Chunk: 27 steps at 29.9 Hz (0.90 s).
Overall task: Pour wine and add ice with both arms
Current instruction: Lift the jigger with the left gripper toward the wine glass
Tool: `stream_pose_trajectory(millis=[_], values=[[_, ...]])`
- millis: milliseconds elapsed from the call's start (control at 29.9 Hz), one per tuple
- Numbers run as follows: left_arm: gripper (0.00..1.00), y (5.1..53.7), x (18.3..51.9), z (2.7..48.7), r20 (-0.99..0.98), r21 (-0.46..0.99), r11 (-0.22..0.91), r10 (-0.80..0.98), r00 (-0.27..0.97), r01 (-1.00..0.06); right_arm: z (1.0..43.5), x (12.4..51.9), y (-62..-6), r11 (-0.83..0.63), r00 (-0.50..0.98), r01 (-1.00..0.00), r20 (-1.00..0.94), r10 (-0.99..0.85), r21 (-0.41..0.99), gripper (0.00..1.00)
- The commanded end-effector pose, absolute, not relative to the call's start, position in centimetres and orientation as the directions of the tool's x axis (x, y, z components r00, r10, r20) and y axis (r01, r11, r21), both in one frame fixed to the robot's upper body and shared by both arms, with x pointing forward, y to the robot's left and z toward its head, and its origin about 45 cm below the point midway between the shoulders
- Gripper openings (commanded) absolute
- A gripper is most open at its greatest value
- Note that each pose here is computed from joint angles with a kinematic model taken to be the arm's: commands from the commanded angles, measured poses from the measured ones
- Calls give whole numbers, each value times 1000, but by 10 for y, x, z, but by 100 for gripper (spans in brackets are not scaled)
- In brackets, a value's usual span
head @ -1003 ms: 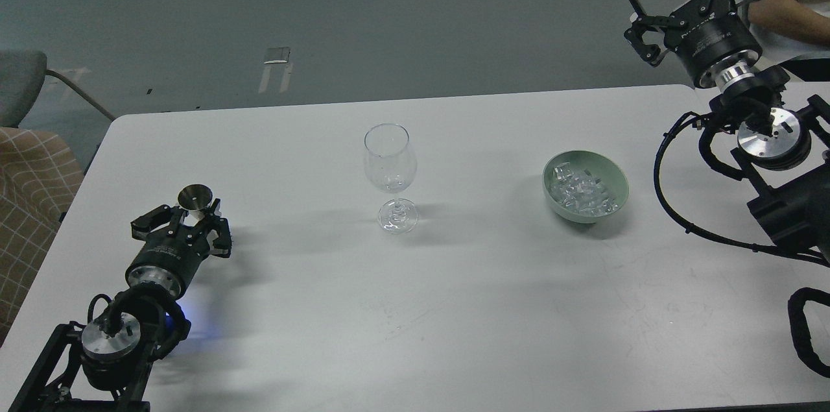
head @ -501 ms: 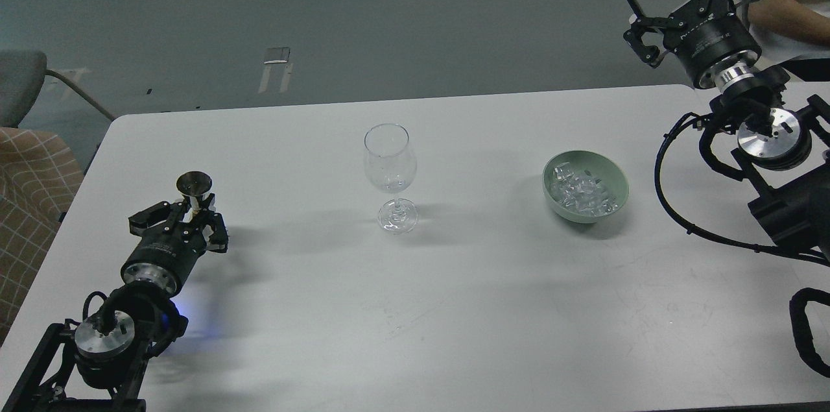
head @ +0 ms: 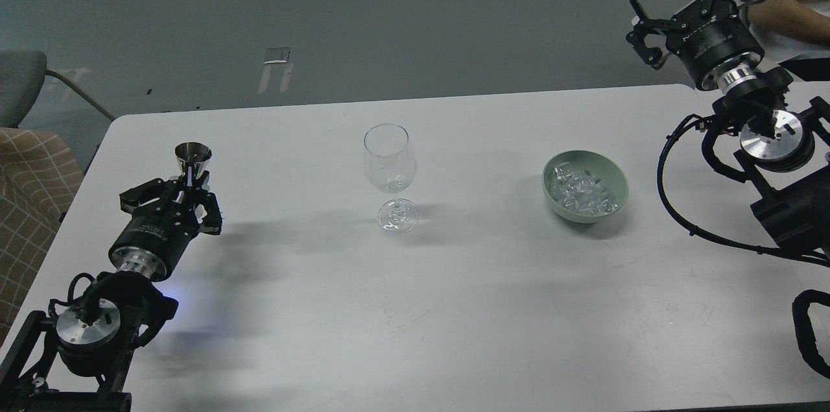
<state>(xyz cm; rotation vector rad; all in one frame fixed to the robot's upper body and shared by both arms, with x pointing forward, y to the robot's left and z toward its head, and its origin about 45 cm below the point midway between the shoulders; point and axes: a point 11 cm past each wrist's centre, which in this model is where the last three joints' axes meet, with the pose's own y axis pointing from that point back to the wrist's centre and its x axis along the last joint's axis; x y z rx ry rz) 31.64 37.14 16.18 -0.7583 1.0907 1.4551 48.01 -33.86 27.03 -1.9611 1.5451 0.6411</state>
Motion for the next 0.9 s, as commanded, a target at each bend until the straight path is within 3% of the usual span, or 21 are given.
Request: stream_pose_trajectory(millis=[0, 501, 869], values=[[4, 371, 318, 169, -906, 194, 41, 390, -163, -980, 271, 480, -339, -181, 223, -974, -668, -710, -132, 100], [0, 357, 333, 194, -921, 58, 92, 389, -18, -994, 271, 480, -339, -180, 221, -975, -668, -711, -131, 100], [0, 339, 342, 201, -926, 59, 185, 378, 15, -981, 269, 481, -341, -165, 199, -980, -668, -717, -115, 100]])
